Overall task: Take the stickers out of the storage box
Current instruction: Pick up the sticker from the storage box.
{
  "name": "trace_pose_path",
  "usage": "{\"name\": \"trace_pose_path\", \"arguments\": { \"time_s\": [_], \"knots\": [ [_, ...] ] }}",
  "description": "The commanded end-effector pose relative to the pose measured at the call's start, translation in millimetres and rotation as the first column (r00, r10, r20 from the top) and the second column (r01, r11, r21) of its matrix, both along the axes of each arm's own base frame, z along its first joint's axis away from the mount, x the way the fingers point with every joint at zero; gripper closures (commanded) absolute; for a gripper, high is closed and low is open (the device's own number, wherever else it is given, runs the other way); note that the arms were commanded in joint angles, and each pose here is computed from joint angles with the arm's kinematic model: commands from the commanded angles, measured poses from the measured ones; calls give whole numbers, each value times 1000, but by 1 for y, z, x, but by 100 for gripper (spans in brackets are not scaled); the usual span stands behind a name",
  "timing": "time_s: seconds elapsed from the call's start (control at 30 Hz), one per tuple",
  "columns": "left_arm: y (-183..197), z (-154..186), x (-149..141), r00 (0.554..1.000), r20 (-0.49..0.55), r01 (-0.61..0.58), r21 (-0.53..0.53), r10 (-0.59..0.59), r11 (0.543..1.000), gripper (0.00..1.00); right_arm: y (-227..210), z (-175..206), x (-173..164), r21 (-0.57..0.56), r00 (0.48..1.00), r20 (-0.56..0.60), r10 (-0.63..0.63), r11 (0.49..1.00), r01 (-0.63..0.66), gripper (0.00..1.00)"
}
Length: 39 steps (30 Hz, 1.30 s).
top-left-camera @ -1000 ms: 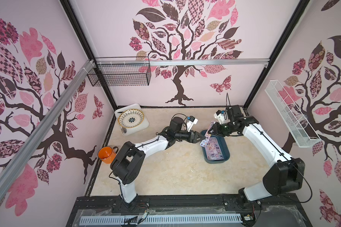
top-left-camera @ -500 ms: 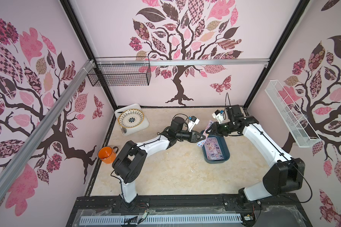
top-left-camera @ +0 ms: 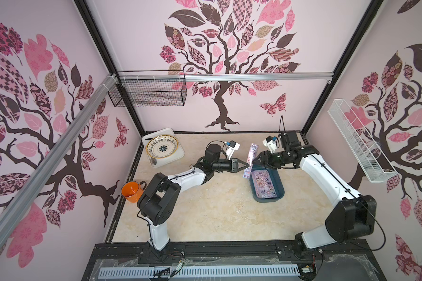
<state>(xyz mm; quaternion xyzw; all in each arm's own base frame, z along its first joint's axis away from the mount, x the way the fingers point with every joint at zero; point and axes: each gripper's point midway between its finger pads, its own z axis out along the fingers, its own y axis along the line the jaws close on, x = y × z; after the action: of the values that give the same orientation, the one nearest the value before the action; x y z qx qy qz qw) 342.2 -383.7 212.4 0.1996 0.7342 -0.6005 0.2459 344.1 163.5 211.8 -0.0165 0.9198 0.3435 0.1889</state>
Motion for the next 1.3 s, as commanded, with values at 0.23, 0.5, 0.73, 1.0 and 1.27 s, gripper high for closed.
{"name": "trace_pose_path", "arguments": {
  "time_s": [0.23, 0.5, 0.73, 1.0, 1.27],
  "knots": [
    [11, 21, 3, 1000, -28, -17, -85, 14, 996, 100, 30, 16, 27, 377, 995, 35, -91, 923, 71, 22],
    [13, 36, 6, 998, -64, -13, -153, 3, 988, 100, 42, 32, 33, 497, 997, 53, -52, 867, 18, 20],
    [27, 49, 20, 993, -116, -44, -264, 14, 963, 100, 47, 38, 31, 538, 997, 74, -21, 843, -22, 19],
    [33, 47, 25, 989, -145, -61, -289, 20, 955, 100, 49, 45, 31, 545, 995, 99, -1, 837, -54, 19],
    [35, 56, 21, 990, -143, -51, -306, 7, 951, 100, 49, 16, 42, 515, 999, 42, -10, 857, -13, 18]
  ]
}}
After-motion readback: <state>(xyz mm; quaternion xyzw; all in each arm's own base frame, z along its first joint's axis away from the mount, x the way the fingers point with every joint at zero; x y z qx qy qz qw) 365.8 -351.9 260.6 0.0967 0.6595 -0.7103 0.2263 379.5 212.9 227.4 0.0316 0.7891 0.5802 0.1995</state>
